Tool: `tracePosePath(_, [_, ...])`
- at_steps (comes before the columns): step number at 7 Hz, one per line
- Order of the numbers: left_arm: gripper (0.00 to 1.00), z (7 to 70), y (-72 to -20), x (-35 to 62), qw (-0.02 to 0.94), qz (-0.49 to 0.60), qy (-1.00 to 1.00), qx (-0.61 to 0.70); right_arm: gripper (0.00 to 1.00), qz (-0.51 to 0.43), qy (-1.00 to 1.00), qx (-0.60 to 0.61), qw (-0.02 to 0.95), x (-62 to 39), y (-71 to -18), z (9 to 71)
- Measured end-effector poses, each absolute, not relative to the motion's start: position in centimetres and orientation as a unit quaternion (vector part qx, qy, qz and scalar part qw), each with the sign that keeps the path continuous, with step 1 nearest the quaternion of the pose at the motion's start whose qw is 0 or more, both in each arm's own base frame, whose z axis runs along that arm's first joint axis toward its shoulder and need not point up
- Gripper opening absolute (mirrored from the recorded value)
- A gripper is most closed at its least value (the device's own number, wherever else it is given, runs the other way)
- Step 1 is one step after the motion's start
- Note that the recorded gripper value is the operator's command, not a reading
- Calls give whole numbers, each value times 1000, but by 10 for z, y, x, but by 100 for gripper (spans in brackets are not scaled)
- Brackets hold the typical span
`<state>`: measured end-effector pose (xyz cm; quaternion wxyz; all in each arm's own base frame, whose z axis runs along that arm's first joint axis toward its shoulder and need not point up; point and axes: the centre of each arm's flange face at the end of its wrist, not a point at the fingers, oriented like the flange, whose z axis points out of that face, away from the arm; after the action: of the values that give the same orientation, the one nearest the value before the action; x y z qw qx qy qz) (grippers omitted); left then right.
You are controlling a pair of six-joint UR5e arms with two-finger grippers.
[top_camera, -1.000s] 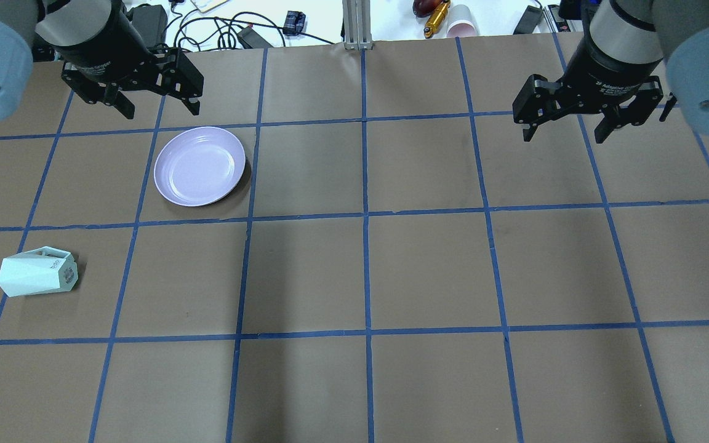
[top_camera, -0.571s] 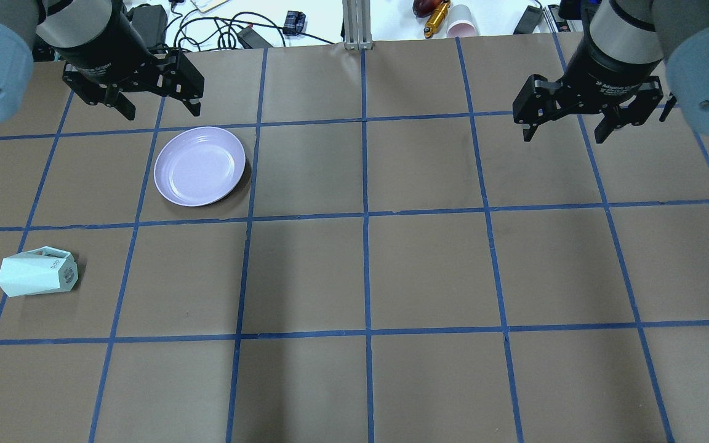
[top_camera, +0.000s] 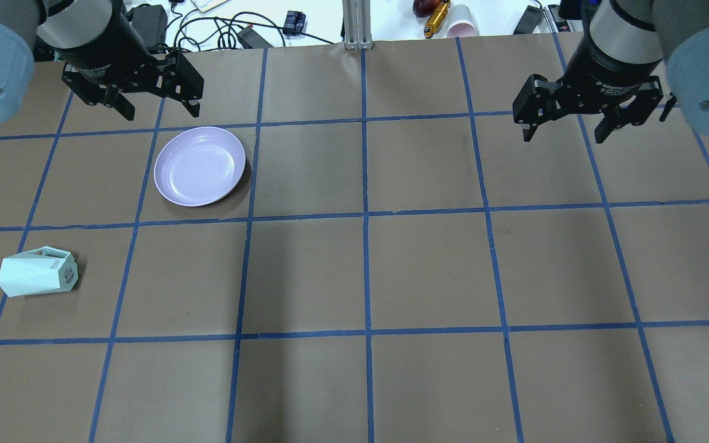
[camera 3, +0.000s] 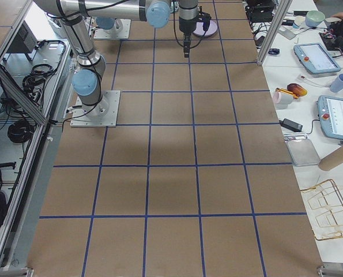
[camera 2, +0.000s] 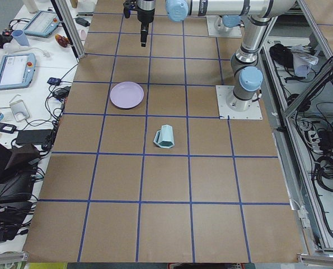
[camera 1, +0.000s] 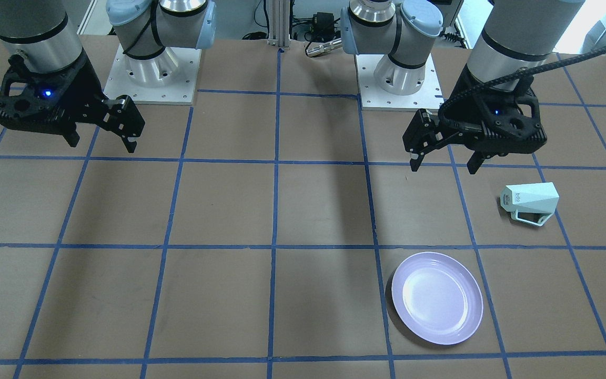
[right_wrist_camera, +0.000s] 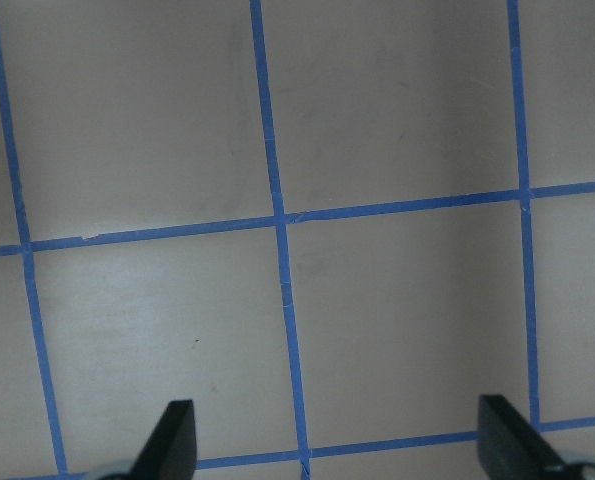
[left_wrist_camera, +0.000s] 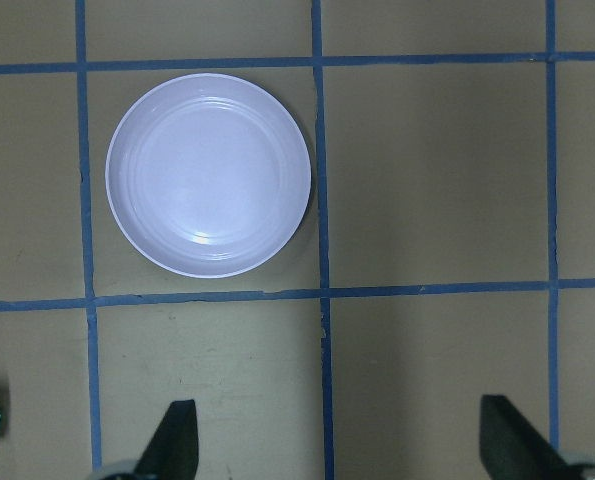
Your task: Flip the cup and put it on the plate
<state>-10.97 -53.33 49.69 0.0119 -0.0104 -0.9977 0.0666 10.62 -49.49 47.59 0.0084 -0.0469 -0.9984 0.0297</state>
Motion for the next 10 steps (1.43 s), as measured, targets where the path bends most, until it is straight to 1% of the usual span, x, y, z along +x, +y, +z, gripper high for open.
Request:
tracePosePath(4, [100,497,-534,-103,7,65,-998,-2,100,30,-998,-47,8,106,-495,476])
tracePosePath(6, [100,501,-534,-58,9,60,-998,26,100,29,-998,-47,9,106,-495,476])
tracePosePath(8, [100,509,-528,-8,10,52,-998,16,100,30,-998,-47,9,106,-495,476])
tracePosePath(10, [100,514,-522,22,22,42,-999,18,100,30,-998,-47,9,106,-495,476])
